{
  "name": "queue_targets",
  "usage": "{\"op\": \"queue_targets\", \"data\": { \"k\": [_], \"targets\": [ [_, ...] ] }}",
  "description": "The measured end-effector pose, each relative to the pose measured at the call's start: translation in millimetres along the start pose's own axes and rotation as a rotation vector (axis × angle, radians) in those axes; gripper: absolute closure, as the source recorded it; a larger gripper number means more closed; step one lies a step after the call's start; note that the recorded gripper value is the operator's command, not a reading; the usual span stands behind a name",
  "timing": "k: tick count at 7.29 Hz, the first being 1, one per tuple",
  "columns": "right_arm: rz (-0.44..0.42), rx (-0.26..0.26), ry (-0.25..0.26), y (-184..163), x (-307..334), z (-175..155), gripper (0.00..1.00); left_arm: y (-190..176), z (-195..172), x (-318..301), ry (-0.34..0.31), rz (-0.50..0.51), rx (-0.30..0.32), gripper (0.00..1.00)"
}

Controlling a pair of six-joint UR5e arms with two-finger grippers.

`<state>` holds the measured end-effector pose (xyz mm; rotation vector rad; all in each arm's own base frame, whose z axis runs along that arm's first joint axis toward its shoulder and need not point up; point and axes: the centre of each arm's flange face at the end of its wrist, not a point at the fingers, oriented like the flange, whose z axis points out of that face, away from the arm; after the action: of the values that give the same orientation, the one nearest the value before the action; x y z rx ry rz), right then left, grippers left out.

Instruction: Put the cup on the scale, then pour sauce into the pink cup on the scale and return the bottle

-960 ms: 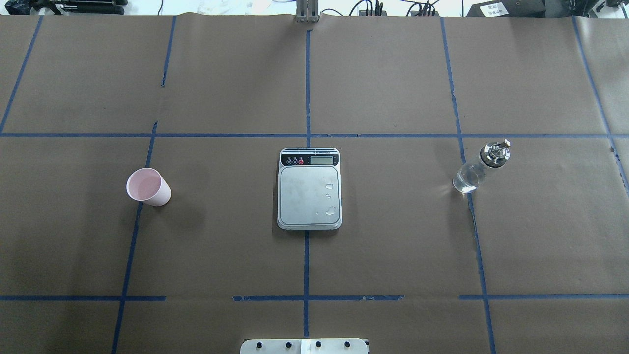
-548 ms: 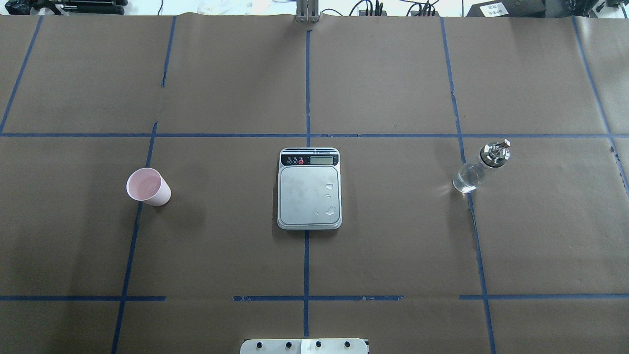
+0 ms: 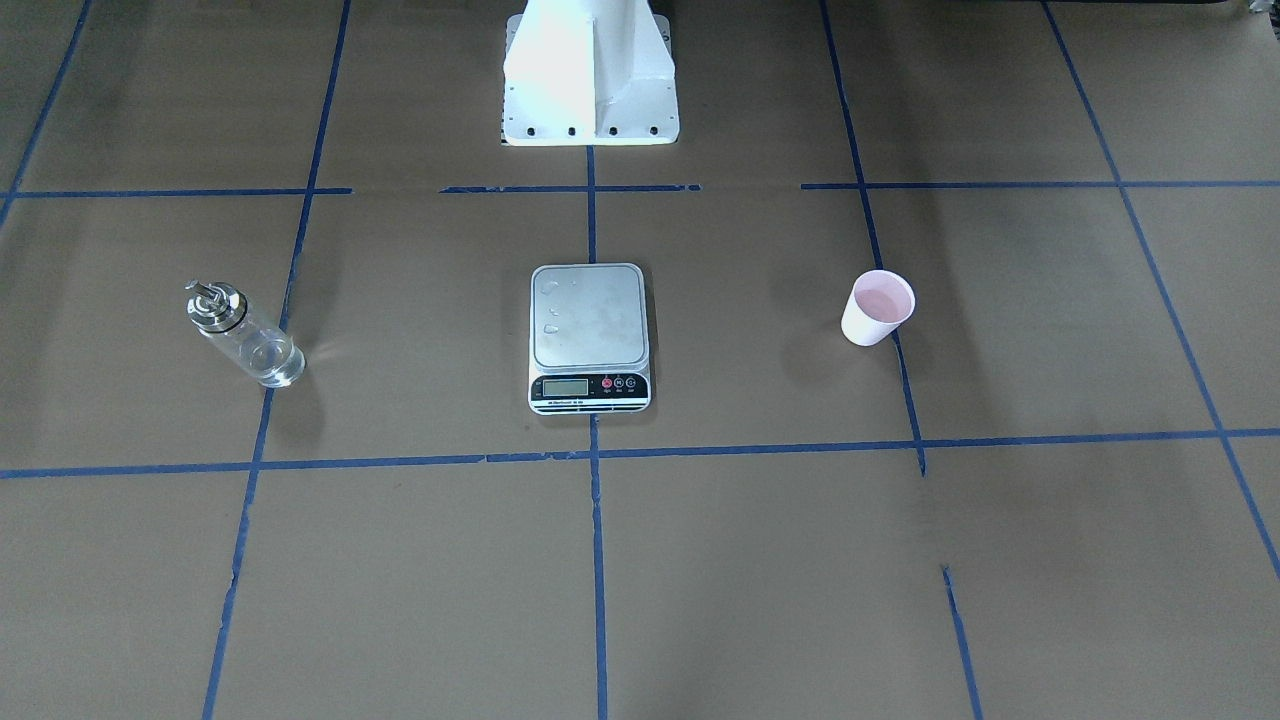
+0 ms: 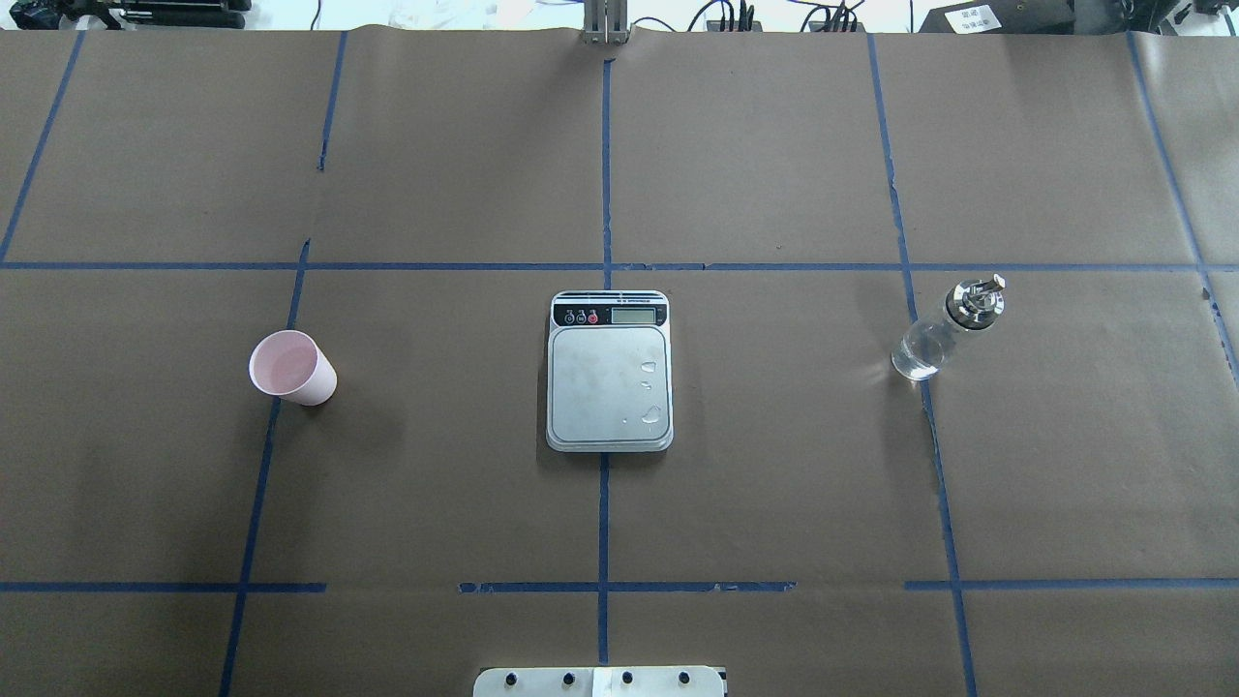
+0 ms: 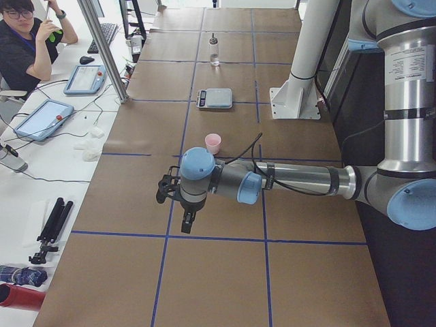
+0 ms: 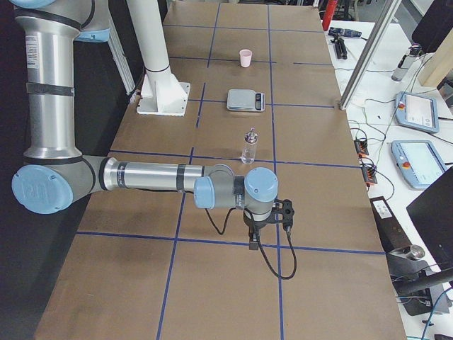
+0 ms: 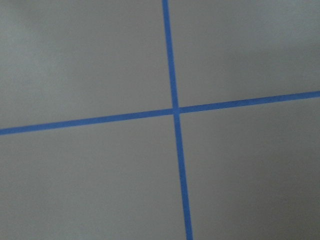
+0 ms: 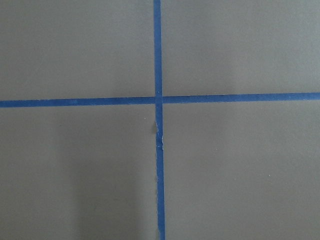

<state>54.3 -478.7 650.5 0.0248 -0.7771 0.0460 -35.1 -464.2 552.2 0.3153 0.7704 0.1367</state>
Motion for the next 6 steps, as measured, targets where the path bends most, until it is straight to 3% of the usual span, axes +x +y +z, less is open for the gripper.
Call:
{"op": "queue_targets", "data": {
  "k": [1,3,5,6],
  "targets": [
    [-0.005,0.006,-0.003,0,-3,-3,0.0,-11,-9,29,0.023,0.056,0.026,0.0],
    [-0.011,0.01,-0.007,0,-6,-5,0.0,-30,-15,73,0.141,0.106,0.034,0.0],
    [-0.013,0.012,-0.008,0,-7,-6,0.0,-47,3,128,0.259,-0.007,-0.029,0.0],
    [-0.014,0.013,-0.008,-1,-8,-7,0.0,-60,20,181,0.279,-0.11,-0.068,0.0]
  ]
}}
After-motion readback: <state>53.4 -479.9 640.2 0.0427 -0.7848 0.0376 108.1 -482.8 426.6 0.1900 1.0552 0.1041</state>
